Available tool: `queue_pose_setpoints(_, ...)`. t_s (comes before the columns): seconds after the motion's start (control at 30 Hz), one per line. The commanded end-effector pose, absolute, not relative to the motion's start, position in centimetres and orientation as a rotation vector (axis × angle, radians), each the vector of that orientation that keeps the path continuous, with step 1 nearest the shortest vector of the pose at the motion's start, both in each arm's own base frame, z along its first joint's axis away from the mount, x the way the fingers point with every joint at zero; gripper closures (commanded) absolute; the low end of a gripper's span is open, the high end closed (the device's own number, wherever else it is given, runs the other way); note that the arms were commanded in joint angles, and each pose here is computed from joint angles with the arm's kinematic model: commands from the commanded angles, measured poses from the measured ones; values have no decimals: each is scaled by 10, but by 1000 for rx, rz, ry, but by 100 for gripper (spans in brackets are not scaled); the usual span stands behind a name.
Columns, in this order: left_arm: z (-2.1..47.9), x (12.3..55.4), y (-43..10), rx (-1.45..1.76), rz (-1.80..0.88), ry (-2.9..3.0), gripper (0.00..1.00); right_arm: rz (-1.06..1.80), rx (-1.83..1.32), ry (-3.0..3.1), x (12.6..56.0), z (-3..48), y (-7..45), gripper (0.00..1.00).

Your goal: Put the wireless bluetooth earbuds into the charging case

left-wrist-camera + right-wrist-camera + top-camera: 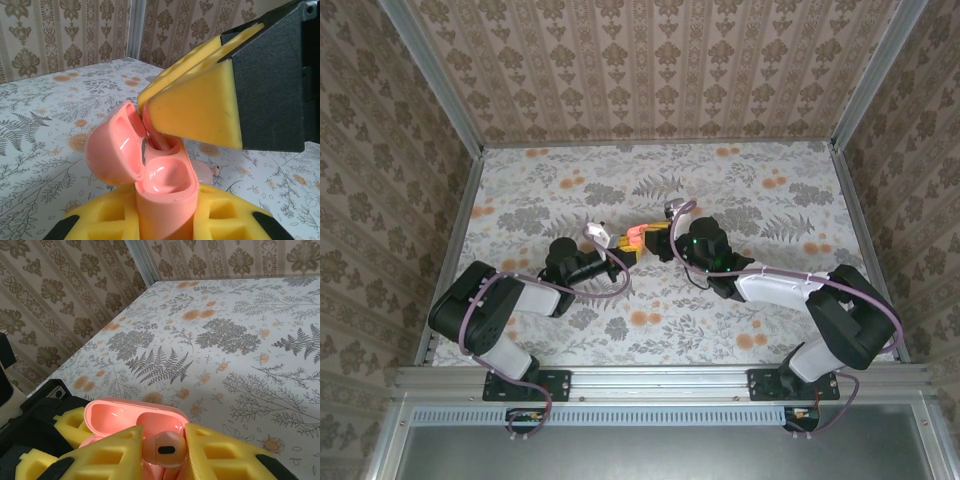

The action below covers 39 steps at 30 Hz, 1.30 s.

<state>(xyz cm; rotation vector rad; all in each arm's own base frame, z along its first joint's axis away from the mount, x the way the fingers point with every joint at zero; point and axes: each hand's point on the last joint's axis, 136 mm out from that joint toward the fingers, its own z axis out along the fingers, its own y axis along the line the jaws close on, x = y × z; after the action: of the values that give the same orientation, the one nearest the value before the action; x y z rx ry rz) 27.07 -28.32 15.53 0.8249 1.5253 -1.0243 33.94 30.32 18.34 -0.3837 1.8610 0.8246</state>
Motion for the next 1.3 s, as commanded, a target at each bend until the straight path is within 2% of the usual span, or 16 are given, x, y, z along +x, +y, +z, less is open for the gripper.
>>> queue_pose_setpoints(0.0, 187, 275, -284, 807, -1002, 1419, 89, 846, -414, 1841, 335, 191, 312, 74)
queue_pose_setpoints(0.7, 187, 270, -283, 832, -996, 1414, 89, 964, -405, 1770, 331, 224, 315, 47)
queue_pose_setpoints(1.07, 188, 267, -284, 847, -1006, 1407, 89, 1068, -418, 1731, 324, 246, 308, 41)
queue_pose_setpoints(1.27, 190, 266, -283, 849, -1002, 1398, 89, 1068, -421, 1761, 325, 239, 300, 44)
